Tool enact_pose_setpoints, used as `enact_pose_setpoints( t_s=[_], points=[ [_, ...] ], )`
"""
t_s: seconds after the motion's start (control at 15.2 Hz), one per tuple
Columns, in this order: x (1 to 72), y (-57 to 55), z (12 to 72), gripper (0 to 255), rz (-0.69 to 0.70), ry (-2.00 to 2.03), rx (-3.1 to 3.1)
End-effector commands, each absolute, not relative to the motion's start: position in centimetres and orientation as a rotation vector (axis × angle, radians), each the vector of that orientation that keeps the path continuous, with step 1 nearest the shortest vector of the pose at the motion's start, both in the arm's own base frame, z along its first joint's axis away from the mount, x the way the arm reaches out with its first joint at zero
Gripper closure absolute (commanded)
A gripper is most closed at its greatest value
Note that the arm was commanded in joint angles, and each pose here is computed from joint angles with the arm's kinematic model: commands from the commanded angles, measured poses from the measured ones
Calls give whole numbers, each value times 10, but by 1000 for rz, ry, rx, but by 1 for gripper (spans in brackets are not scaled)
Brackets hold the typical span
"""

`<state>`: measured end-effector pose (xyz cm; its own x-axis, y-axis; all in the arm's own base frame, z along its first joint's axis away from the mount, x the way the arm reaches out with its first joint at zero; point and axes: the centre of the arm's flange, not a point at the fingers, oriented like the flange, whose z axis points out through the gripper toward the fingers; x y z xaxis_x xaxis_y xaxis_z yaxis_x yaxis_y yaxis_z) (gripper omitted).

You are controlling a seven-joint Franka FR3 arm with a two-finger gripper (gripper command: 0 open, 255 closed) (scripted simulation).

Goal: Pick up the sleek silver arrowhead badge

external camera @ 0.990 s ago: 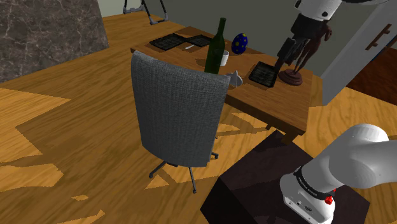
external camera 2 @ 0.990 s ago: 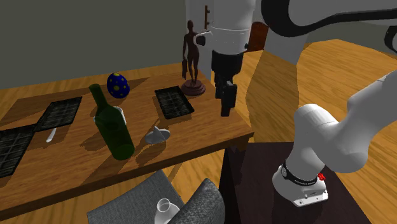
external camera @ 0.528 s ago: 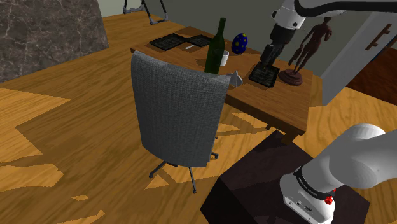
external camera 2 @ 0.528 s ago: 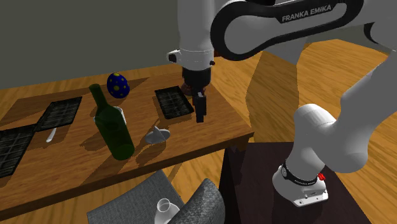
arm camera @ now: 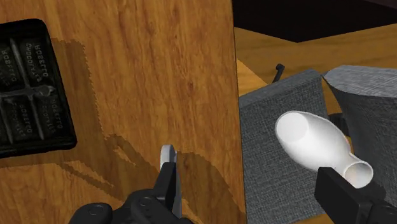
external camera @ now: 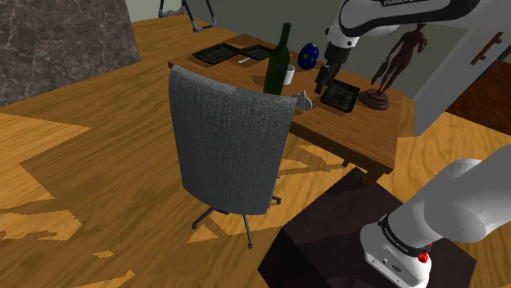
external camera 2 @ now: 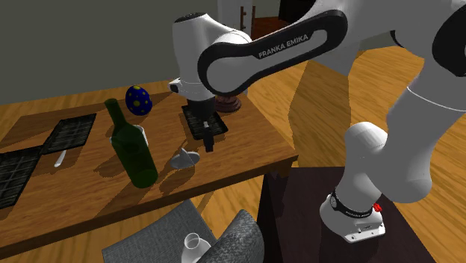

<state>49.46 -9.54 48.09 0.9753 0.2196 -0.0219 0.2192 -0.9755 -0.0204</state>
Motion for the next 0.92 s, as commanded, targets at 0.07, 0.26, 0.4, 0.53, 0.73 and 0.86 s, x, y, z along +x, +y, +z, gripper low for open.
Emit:
enact_pose_setpoints(
  t_s=[0.07,0.26,0.4,0.53,0.73,0.86],
  points=[
    [527,-106,457,0,52,-399,-3106],
    [559,-115,434,0,66,-450,-3106],
    [580,-120,418,0,75,-485,-3105],
    [601,-125,402,0,84,-520,-3104],
    [610,-127,385,0,88,-535,-3104],
    [610,-127,374,0,88,-535,-3104]
  ],
)
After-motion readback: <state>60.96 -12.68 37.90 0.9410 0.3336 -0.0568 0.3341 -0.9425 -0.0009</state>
